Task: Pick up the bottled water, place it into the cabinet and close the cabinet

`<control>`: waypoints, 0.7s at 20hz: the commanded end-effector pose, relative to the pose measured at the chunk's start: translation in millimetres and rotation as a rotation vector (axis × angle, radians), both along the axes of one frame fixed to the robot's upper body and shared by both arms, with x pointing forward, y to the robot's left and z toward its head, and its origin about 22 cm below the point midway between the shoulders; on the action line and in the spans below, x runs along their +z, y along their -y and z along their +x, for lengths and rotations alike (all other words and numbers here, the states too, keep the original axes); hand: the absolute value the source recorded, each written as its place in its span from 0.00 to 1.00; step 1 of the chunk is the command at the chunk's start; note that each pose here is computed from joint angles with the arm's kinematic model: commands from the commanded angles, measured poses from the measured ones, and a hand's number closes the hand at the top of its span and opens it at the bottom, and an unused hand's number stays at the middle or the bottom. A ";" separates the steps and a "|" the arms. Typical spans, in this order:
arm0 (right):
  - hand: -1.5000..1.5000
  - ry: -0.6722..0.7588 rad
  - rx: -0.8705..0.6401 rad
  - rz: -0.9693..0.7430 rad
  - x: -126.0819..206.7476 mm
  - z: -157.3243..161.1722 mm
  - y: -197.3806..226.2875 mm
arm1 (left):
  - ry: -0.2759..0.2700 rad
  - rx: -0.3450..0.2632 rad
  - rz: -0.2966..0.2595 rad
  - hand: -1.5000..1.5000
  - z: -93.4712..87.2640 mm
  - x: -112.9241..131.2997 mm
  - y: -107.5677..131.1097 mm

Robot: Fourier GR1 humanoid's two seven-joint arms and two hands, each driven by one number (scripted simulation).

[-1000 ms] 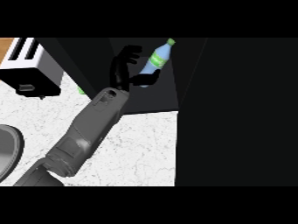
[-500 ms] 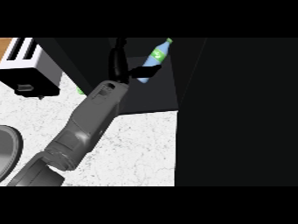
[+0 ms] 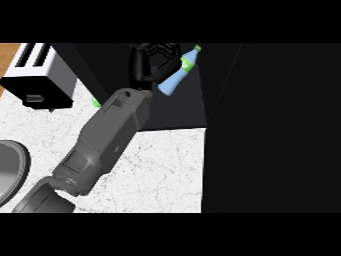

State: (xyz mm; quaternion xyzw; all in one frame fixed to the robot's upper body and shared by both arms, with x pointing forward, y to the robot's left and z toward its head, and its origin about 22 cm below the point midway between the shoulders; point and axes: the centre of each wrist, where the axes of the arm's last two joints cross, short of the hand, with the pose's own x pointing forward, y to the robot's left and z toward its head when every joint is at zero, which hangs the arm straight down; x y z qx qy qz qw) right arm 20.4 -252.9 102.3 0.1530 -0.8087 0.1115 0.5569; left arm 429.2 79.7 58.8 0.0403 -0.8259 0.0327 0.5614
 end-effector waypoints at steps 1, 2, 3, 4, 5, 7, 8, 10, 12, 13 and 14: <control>0.00 0.024 0.013 0.015 27.1 -1.8 -1.6 | 0.018 -0.038 -0.048 1.00 0.9 7.9 5.7; 0.00 0.034 0.017 0.001 12.3 6.6 3.0 | 0.028 -0.067 -0.074 1.00 -0.1 11.7 9.2; 0.00 0.028 -0.009 0.018 24.8 0.6 -5.6 | 0.018 -0.081 -0.086 1.00 -9.9 -6.6 3.4; 0.00 0.040 0.006 0.007 27.9 3.6 -10.9 | 0.000 -0.097 -0.097 1.00 -15.4 -9.6 6.8; 0.00 0.040 0.018 -0.001 36.1 -4.0 -3.9 | -0.016 -0.105 -0.090 1.00 -11.6 -3.8 8.8; 0.00 0.023 0.024 -0.014 36.8 0.2 -9.1 | -0.020 -0.184 -0.137 1.00 -26.8 -19.2 9.9; 0.00 0.030 0.028 -0.019 35.7 2.5 -8.3 | -0.045 -0.259 -0.155 1.00 -27.0 -6.3 20.4; 0.00 0.033 0.004 0.000 39.5 -3.5 -13.3 | -0.076 -0.309 -0.231 1.00 -46.3 -36.8 9.6; 0.00 0.017 0.007 0.004 35.0 -6.3 -12.3 | -0.073 -0.394 -0.270 0.00 -60.1 -37.0 18.1; 0.00 0.022 -0.007 -0.005 28.9 -2.0 -6.2 | -0.098 -0.438 -0.281 0.00 -69.2 -37.0 23.9; 0.00 0.017 -0.011 -0.013 45.5 -8.5 -14.7 | -0.118 -0.446 -0.305 0.00 -79.5 -52.9 17.1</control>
